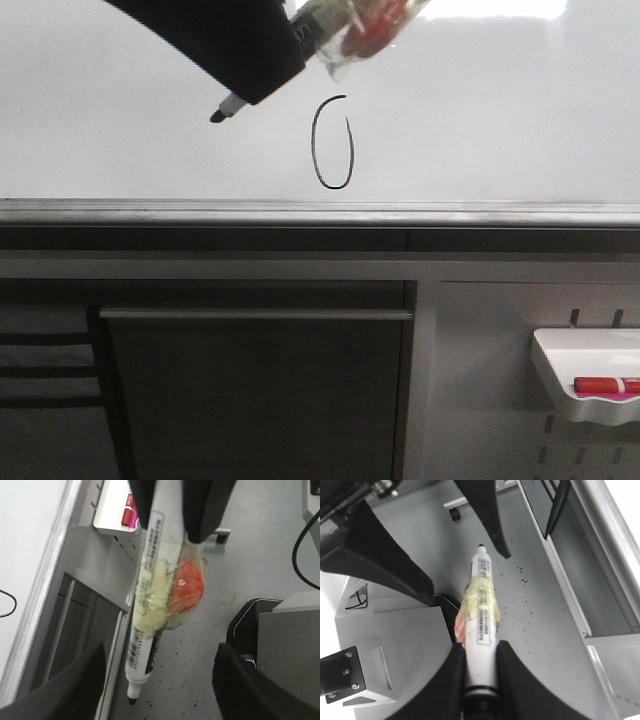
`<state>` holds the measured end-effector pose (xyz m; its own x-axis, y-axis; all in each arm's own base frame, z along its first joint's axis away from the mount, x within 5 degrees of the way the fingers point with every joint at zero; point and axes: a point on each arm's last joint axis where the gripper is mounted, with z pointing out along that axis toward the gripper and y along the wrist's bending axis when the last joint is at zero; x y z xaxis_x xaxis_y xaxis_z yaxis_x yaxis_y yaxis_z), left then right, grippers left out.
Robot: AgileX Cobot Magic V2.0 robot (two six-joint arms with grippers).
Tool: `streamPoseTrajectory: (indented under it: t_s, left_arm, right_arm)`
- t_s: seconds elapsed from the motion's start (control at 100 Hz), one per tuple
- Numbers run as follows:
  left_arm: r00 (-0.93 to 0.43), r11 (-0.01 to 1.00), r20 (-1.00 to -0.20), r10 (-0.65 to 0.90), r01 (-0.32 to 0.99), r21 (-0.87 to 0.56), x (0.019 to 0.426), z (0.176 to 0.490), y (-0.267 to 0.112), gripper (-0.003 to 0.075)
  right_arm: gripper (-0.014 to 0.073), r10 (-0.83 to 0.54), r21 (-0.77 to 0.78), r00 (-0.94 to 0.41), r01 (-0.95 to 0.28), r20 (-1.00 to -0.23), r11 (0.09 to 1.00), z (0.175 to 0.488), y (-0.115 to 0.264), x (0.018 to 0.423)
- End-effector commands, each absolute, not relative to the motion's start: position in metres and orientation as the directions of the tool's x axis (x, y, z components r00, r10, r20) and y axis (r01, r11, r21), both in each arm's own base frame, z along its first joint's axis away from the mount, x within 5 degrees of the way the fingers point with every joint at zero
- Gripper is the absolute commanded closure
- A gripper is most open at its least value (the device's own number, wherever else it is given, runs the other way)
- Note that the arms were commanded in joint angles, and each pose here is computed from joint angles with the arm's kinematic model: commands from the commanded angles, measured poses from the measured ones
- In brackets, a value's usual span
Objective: Write number 0 on whiteboard
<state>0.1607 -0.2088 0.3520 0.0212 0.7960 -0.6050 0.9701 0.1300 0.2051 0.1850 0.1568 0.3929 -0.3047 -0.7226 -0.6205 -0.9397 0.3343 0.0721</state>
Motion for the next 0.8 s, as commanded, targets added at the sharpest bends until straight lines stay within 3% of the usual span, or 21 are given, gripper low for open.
streamPoseTrajectory:
  t_s: [0.0,0.19,0.33,0.48,0.79]
  left_arm:
    - [0.041,0.141,-0.66,0.75,0.965,0.22,0.157,0.369,-0.21,0.0292]
    - [0.041,0.134,-0.656,0.754,0.968,0.214,0.156,0.369,-0.209,0.0299]
    - [0.052,0.116,-0.668,0.742,0.972,0.205,0.154,0.37,-0.211,0.0381]
    - [0.066,0.095,-0.677,0.733,0.976,0.198,0.152,0.37,-0.212,0.0459]
    - [0.067,0.091,-0.674,0.736,0.976,0.196,0.152,0.37,-0.212,0.0495]
  right_arm:
    - [0.061,-0.724,0.068,-0.256,-0.958,-0.64,0.278,0.408,0.153,0.168]
    - [0.061,-0.71,0.033,-0.218,-0.964,-0.67,0.265,0.418,0.146,0.157]
    - [0.061,-0.711,0.02,-0.2,-0.967,-0.674,0.253,0.419,0.146,0.155]
    - [0.061,-0.728,-0.01,-0.126,-0.984,-0.674,0.179,0.419,0.152,0.149]
    - [0.061,-0.752,-0.038,-0.09,-0.988,-0.653,0.152,0.417,0.155,0.145]
